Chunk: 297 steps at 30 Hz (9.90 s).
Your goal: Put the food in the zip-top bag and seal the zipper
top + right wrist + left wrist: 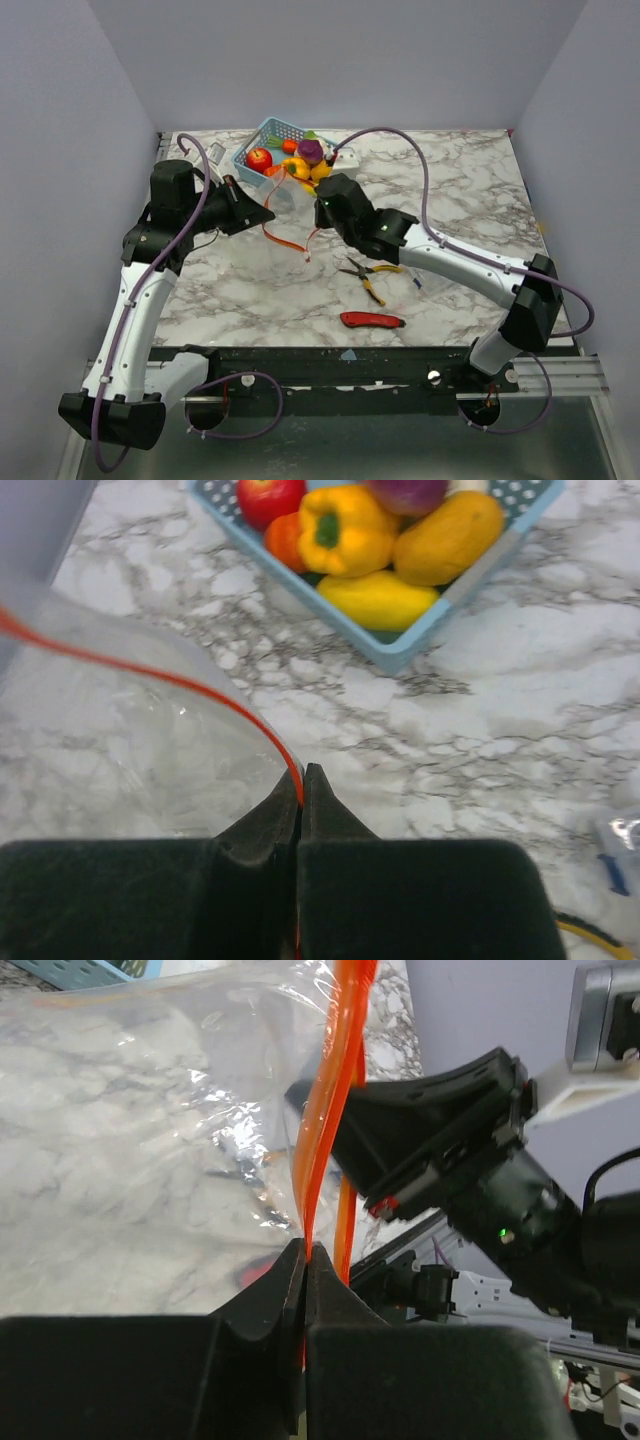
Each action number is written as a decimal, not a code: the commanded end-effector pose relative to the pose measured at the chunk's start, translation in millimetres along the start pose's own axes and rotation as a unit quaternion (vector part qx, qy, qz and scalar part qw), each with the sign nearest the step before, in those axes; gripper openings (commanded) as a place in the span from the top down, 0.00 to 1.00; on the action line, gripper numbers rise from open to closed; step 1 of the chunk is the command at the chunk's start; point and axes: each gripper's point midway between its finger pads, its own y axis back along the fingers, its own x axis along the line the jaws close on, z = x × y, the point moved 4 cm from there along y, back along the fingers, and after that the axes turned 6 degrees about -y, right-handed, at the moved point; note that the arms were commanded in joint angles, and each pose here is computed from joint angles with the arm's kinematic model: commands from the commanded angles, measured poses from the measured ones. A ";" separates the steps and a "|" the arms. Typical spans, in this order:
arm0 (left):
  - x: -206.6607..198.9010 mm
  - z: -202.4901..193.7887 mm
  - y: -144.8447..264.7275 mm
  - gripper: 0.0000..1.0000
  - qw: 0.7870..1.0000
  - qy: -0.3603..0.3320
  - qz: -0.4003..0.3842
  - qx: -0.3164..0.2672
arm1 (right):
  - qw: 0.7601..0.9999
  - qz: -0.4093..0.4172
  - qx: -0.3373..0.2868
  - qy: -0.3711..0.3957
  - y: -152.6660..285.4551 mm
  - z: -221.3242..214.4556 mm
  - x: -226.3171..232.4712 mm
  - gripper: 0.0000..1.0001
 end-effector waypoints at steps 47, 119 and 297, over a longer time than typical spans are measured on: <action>8.3 9.9 -79.7 0.14 0.987 -0.149 -0.014 0.056 | 0.960 -0.255 -0.060 0.101 -77.1 101.4 -263.4 0.99; 148.6 122.4 -315.0 0.16 0.990 -0.081 0.118 -0.015 | 0.992 -0.115 0.015 -0.041 -100.0 77.9 -237.8 0.99; -55.7 55.1 -220.6 1.00 0.993 -0.082 -0.030 0.082 | 0.982 -0.138 -0.063 -0.116 -18.2 123.4 -251.3 0.99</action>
